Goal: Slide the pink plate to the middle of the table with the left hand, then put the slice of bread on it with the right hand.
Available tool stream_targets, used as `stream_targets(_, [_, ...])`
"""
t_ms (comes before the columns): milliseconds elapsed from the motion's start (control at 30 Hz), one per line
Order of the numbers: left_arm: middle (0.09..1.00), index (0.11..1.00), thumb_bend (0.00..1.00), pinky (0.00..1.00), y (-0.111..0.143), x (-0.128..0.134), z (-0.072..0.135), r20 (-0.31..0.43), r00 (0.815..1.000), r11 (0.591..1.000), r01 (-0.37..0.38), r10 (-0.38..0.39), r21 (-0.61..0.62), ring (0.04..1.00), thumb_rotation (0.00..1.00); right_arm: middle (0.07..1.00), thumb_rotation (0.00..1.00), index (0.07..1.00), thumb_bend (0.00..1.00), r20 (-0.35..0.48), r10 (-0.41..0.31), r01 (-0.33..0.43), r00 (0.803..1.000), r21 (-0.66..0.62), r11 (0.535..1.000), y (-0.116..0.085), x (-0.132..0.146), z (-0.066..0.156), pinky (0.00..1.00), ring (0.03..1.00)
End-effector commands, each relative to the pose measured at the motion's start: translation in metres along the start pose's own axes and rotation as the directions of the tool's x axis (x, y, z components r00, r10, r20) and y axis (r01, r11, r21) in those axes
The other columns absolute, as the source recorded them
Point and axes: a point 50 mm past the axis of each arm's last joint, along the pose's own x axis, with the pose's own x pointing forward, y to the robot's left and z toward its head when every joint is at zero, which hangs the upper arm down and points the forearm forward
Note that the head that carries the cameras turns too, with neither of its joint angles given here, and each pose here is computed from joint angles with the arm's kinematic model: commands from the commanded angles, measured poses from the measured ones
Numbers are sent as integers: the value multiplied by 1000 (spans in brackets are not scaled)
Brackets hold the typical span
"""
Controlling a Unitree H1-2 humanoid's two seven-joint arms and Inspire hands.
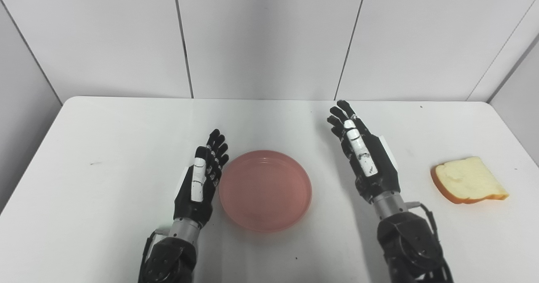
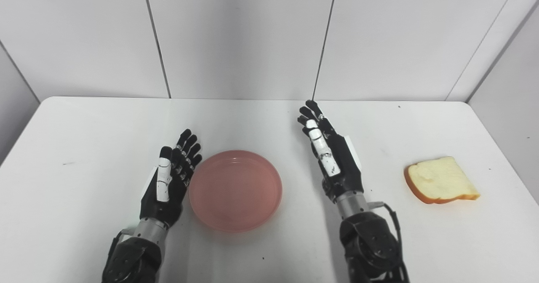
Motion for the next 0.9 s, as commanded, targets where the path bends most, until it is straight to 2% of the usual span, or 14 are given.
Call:
stream_targets(0, [1000, 964, 746, 999, -6, 7, 2, 19, 1000, 1000, 12, -13, 10, 991, 1000, 879, 589, 902, 661, 54, 28, -23, 998, -82, 996, -14, 11, 25, 974, 884])
stream_targets(33, [997, 961, 744, 999, -7, 8, 1, 20, 1000, 1000, 14, -14, 10, 988, 1000, 865, 480, 886, 693, 54, 37, -32, 998, -100, 995, -19, 12, 29, 935, 877])
stream_targets(167, [994, 953, 728, 1000, -5, 9, 2, 36, 999, 1000, 14, -14, -2, 989, 1000, 871, 405, 897, 730, 45, 112, -98, 993, -234, 967, -59, 15, 49, 814, 855])
stream_targets(200, [993, 951, 724, 999, -4, 9, 3, 40, 999, 1000, 14, -14, -1, 988, 1000, 871, 384, 901, 751, 42, 113, -98, 993, -273, 957, -67, 15, 53, 790, 848])
stream_targets(267, [995, 950, 726, 1000, -2, 9, 4, 42, 999, 1000, 15, -15, -7, 990, 1000, 854, 405, 899, 808, 31, 102, -83, 994, -376, 923, -82, 12, 60, 735, 824])
stream_targets(367, [998, 953, 726, 1000, 2, 8, 6, 42, 999, 1000, 12, -12, -10, 987, 1000, 844, 375, 896, 821, 19, 97, -76, 995, -480, 874, -102, 5, 73, 766, 830])
stream_targets(467, [1000, 955, 726, 1000, 8, 6, 8, 43, 999, 1000, 10, -9, -20, 988, 1000, 864, 290, 886, 859, -20, 74, -74, 997, -505, 860, -113, -1, 82, 798, 871])
stream_targets(533, [1000, 962, 728, 1000, 12, 4, 11, 50, 999, 1000, 17, -16, -14, 996, 1000, 901, 297, 882, 881, -52, 54, -74, 997, -588, 805, -123, -6, 90, 791, 883])
stream_targets(567, [1000, 964, 729, 1000, 15, 4, 13, 53, 998, 1000, 18, -18, -7, 998, 1000, 912, 301, 882, 887, -57, 37, -64, 998, -608, 792, -128, -9, 94, 788, 885])
stream_targets(600, [1000, 967, 741, 1000, 17, 4, 14, 54, 998, 1000, 19, -19, -1, 1000, 1000, 921, 235, 880, 894, -59, 24, -55, 998, -617, 785, -130, -10, 97, 799, 889])
stream_targets(667, [1000, 971, 752, 1000, 21, 3, 17, 46, 999, 1000, 14, -14, 7, 1000, 1000, 927, 198, 874, 892, -68, -22, -26, 997, -632, 774, -134, -14, 99, 818, 896])
stream_targets(733, [1000, 978, 761, 1000, 25, 2, 19, 44, 999, 1000, 16, -16, 9, 1000, 1000, 933, 191, 865, 899, -82, -79, 2, 993, -680, 733, -137, -18, 100, 839, 912])
stream_targets(867, [1000, 970, 762, 1000, 27, 3, 21, 43, 999, 1000, 10, -10, -6, 1000, 1000, 949, 170, 870, 890, -112, -129, 7, 985, -730, 683, -142, -20, 101, 857, 943])
